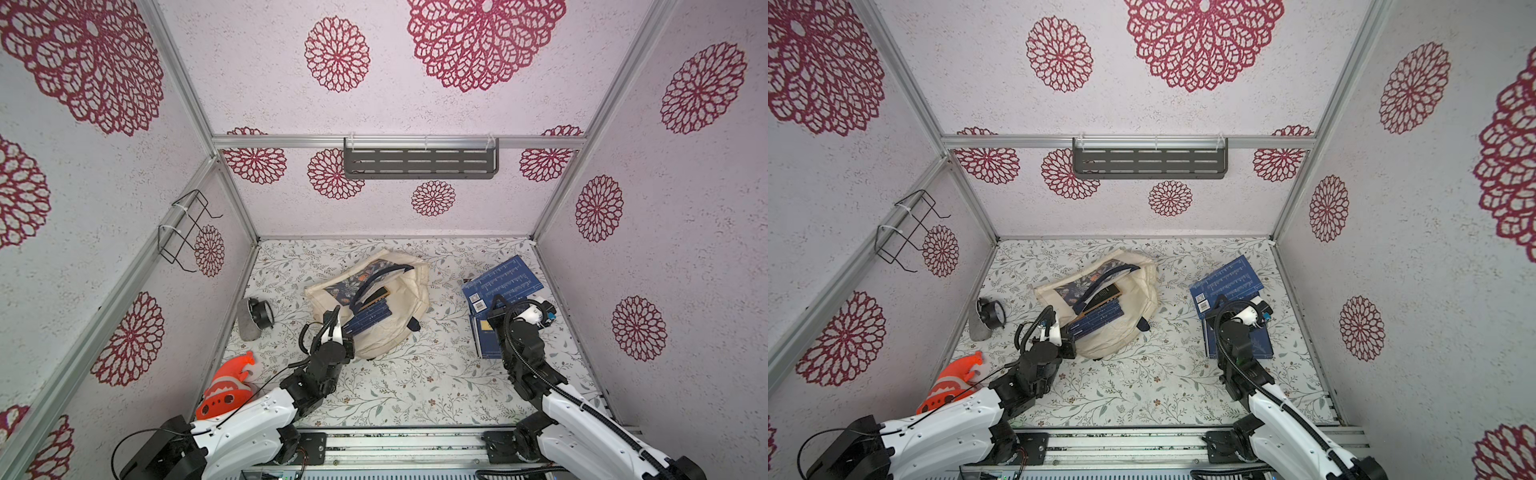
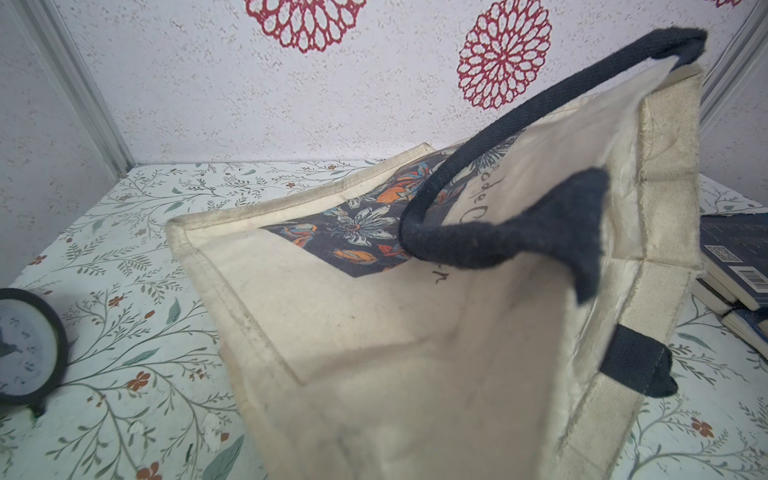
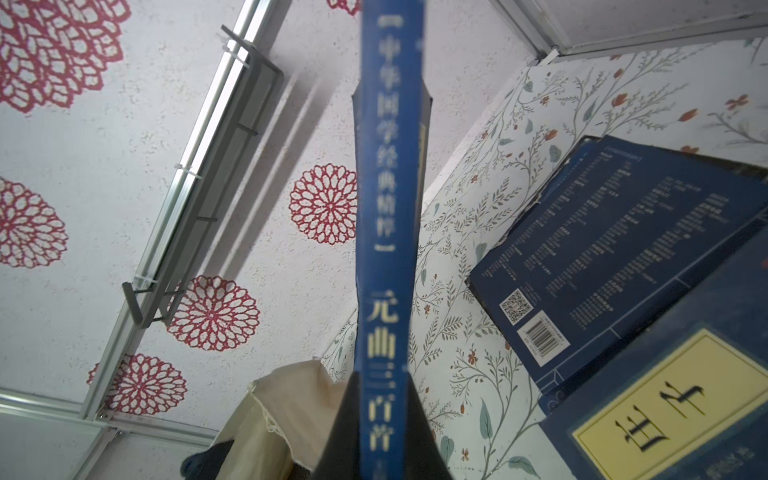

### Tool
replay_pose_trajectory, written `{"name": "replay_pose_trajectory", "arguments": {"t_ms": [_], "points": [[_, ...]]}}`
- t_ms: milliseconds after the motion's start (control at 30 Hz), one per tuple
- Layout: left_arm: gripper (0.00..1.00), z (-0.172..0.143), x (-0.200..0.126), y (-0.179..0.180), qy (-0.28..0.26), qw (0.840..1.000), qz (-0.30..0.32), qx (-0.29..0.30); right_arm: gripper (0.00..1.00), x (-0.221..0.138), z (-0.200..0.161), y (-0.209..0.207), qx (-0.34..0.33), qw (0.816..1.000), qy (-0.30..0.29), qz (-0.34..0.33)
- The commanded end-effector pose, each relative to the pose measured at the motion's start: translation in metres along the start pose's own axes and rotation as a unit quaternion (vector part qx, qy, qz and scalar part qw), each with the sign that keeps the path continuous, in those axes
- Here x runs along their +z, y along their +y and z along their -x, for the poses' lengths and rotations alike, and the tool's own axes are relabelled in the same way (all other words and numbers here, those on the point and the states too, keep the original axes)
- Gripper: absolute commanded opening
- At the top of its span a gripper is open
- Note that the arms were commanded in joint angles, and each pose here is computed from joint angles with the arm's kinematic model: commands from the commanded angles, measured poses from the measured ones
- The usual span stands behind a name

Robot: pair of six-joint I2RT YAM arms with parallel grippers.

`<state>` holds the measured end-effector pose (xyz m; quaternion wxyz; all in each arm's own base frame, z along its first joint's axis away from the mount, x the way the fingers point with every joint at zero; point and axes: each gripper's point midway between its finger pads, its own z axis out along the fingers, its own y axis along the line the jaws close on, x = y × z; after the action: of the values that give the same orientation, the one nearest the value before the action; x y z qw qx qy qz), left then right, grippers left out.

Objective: Take out the books from the canvas bag
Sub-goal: Place the book on the book.

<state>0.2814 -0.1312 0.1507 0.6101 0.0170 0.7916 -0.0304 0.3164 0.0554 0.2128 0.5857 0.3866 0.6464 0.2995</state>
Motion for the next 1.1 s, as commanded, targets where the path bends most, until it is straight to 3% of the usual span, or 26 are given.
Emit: {"name": "replay_pose_trajectory", "arguments": {"t_ms": [0, 367, 633, 1067], "points": [[0.00, 0.015, 0.000, -0.009, -0.018, 1.000, -0.009, -0.013, 0.00, 0.012, 0.011, 0.015, 0.060, 0.998, -0.004, 0.032], [0.00, 0.015, 0.001, -0.010, -0.017, 1.000, -0.010, -0.010, 0.00, 0.054, 0.025, -0.037, 0.107, 0.993, -0.036, -0.024], [0.00, 0.017, -0.001, -0.010, -0.019, 1.000, -0.011, -0.011, 0.00, 0.080, 0.009, -0.073, 0.156, 0.986, -0.013, -0.063], [0.00, 0.017, -0.001, -0.011, -0.019, 1.000, -0.014, -0.010, 0.00, 0.102, 0.004, -0.102, 0.161, 0.979, -0.020, -0.126]]}}
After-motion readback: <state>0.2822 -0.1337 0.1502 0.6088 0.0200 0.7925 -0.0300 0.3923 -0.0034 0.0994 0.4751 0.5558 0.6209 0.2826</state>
